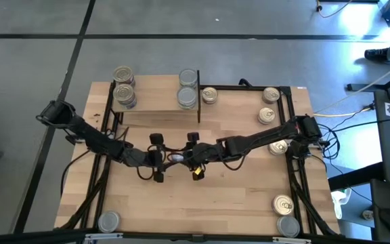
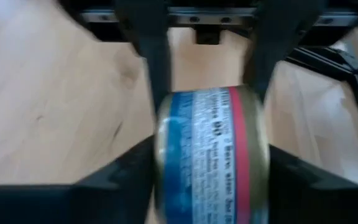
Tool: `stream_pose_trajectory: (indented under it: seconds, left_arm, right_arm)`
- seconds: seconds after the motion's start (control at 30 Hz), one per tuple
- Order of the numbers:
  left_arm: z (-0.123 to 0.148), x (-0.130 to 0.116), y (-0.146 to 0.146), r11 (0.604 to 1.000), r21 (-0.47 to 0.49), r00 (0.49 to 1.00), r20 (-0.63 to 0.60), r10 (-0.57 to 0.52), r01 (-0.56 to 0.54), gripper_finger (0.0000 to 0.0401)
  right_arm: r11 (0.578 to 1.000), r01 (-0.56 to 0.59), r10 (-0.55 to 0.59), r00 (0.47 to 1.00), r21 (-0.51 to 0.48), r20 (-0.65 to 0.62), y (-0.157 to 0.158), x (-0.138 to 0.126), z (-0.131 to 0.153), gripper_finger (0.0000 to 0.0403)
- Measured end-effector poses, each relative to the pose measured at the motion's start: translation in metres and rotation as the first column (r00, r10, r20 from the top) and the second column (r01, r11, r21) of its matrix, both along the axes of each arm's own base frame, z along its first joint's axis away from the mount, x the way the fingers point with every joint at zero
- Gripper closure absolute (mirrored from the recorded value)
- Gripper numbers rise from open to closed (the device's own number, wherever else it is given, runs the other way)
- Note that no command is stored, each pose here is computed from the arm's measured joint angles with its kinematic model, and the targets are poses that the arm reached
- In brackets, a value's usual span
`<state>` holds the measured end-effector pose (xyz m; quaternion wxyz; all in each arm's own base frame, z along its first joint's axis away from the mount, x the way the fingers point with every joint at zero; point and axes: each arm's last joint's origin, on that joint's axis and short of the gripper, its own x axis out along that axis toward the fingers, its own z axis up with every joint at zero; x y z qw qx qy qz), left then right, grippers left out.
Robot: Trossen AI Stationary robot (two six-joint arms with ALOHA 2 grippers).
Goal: Stack canned seafood by type on shelf
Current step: Put the blue tuna can on the shelf
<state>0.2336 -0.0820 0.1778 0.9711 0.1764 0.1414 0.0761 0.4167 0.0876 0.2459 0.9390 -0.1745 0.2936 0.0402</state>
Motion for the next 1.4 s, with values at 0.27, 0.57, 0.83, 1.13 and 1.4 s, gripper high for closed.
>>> stream_pose_trajectory:
  seconds: [0.27, 0.57, 0.83, 1.13, 1.4]
  left_arm:
    - [0.023, 0.012, -0.006, 0.993, 0.120, 0.997, -0.073, 0.033, -0.024, 0.0216]
    - [0.081, 0.029, -0.001, 0.963, 0.204, 0.928, -0.290, 0.234, -0.178, 0.0216]
    - [0.133, 0.031, 0.011, 0.897, 0.296, 0.880, -0.250, 0.404, -0.328, 0.0216]
    - [0.167, 0.024, 0.077, 0.726, 0.374, 0.679, -0.275, 0.681, -0.577, 0.0216]
    - [0.150, 0.011, 0.142, 0.583, 0.344, 0.469, -0.363, 0.805, -0.736, 0.0216]
  right_arm:
    - [0.996, -0.063, 0.075, 0.981, 0.069, -0.181, 0.016, -0.053, 0.039, 0.0028]
    - [0.998, -0.047, 0.053, 0.976, 0.034, -0.209, 0.037, -0.103, 0.027, 0.0023]
    - [0.999, -0.001, 0.014, 0.972, 0.053, -0.235, 0.035, -0.133, -0.017, 0.0043]
    - [0.996, 0.006, 0.010, 0.982, 0.088, -0.188, 0.029, -0.146, -0.060, 0.0052]
    - [0.990, 0.005, 0.007, 0.997, 0.138, -0.079, 0.016, -0.140, -0.066, 0.0052]
